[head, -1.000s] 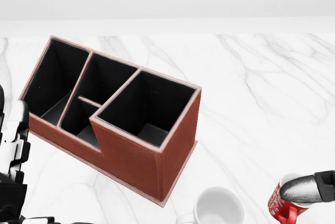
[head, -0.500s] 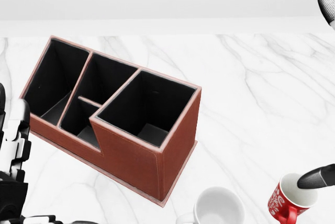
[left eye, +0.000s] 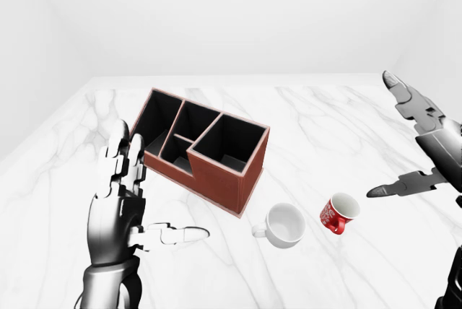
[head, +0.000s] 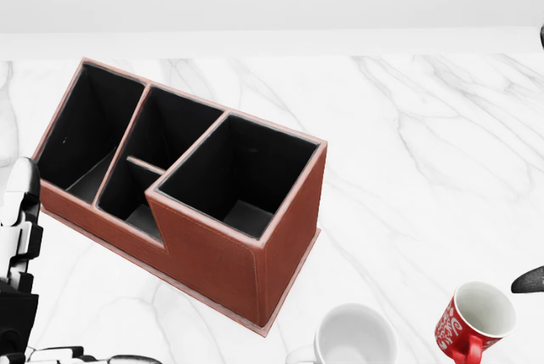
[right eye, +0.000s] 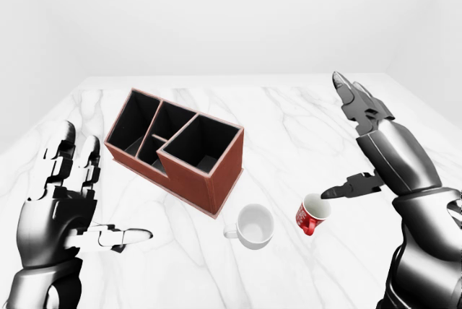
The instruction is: Pick up the red mug and place it to the right of the caddy.
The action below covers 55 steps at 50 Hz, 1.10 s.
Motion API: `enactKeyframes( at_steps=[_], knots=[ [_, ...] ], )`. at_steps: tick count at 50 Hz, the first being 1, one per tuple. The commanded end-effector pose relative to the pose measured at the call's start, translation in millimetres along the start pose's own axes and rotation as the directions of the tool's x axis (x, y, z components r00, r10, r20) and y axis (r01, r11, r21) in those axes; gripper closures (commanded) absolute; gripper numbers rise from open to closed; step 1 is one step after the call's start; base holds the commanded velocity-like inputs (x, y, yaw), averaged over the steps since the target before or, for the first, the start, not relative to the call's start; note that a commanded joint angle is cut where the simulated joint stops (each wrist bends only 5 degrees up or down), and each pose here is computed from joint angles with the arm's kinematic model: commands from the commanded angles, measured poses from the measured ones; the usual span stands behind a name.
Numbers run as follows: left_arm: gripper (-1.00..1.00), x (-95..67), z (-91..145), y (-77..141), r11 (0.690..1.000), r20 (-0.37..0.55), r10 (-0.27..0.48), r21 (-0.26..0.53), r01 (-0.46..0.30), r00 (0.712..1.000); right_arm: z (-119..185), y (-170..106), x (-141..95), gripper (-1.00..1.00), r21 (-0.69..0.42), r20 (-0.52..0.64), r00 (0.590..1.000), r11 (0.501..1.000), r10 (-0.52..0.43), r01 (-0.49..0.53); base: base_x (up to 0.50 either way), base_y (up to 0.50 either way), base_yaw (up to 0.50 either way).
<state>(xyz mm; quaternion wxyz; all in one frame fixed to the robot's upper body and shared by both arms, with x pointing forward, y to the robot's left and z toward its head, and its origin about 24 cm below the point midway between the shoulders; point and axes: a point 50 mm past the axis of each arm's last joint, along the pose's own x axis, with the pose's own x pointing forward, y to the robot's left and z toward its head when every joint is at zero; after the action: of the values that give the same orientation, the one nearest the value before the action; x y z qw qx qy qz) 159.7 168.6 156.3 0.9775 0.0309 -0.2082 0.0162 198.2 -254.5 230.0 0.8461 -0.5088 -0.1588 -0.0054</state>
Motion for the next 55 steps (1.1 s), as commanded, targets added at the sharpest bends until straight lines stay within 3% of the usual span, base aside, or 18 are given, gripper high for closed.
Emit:
enactKeyframes(
  at_steps=[1,12,27,45,51,55],
  knots=[
    [-1.0,1.3,0,0,1.0,0.004,0.001,-0.003,-0.001,1.0,-20,7,0,-0.99,0.005,-0.104,0.994,1.0,0.029,-0.029,0.0,0.0,0.0],
    [-1.0,0.4,0,-1,1.0,0.002,-0.003,-0.002,0.003,1.0,-45,16,1,-0.99,0.075,-0.188,0.979,0.995,0.081,-0.068,0.0,0.0,0.0],
    [-1.0,0.1,3,1,1.0,0.014,0.003,-0.002,-0.003,1.0,-58,20,-2,-0.98,0.058,-0.263,0.959,0.994,0.11,-0.098,0.0,0.0,0.0],
    [-1.0,2.9,-1,-1,1.0,0.007,0.002,-0.006,-0.002,1.0,-89,49,13,-0.99,0.199,-0.32,0.912,0.959,0.256,-0.2,0.0,0.0,0.0],
    [-1.0,4.7,-3,0,1.0,0.006,0.005,-0.006,-0.005,1.0,-105,79,11,-0.99,0.287,-0.356,0.858,0.917,0.37,-0.277,0.0,0.0,0.0],
    [-1.0,3.2,-1,0,1.0,0.008,0.003,-0.005,-0.002,1.0,-108,87,12,-0.99,0.314,-0.358,0.844,0.903,0.399,-0.293,0.0,0.0,0.0]
  ],
)
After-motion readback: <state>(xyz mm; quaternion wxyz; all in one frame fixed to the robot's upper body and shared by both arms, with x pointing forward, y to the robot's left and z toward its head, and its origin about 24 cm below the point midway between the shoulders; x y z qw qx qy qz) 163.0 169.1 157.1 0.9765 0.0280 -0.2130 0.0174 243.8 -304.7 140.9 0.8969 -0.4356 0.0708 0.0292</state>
